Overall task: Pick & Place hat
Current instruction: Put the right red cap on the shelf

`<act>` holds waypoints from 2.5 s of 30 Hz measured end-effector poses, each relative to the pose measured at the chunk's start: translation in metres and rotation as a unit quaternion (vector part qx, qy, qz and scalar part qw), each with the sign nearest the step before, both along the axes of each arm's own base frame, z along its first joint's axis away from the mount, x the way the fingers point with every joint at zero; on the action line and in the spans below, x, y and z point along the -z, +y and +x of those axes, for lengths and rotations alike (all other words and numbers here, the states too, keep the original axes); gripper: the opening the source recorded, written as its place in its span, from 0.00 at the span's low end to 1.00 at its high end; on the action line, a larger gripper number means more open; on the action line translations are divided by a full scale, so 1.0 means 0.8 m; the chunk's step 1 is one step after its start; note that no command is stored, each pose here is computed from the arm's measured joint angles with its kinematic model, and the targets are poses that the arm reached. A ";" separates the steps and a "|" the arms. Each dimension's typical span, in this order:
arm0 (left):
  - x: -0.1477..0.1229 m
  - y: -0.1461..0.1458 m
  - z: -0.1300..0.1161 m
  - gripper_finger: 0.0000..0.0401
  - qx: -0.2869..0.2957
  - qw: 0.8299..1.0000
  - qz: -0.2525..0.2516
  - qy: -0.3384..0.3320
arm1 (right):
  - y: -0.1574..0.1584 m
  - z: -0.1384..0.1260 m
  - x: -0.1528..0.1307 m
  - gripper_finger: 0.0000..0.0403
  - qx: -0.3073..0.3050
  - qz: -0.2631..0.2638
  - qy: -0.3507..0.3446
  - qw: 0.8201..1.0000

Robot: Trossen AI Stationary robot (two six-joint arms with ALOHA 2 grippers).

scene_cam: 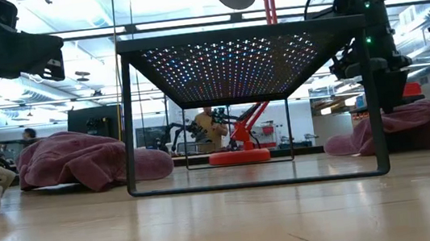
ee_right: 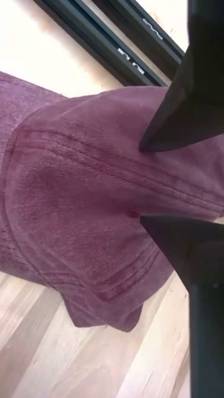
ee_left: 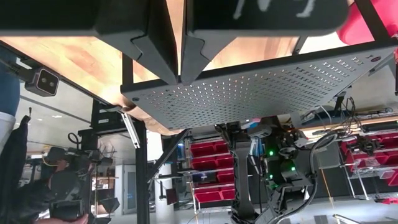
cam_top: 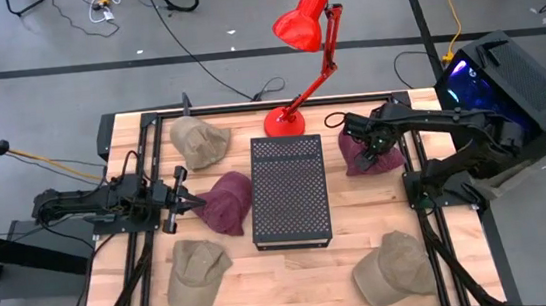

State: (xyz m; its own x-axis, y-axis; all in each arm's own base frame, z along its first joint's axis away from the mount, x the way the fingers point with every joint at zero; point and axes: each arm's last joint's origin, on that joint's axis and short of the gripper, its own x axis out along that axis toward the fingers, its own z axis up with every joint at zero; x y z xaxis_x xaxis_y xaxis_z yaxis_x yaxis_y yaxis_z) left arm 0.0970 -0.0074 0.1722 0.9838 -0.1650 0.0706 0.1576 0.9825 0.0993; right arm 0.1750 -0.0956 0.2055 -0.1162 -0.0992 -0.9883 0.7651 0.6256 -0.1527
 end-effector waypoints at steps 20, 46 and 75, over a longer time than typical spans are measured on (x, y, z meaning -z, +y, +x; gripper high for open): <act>0.000 0.000 0.000 0.06 0.000 1.000 0.000 0.000 | 0.000 0.000 0.000 0.10 0.000 0.000 0.000 1.000; 0.000 0.000 0.000 0.06 0.000 1.000 0.000 0.000 | 0.005 -0.008 -0.013 0.01 -0.013 0.003 -0.025 1.000; 0.000 0.000 0.000 0.06 0.000 1.000 0.000 0.000 | 0.023 -0.041 -0.092 0.00 -0.027 -0.043 -0.108 0.993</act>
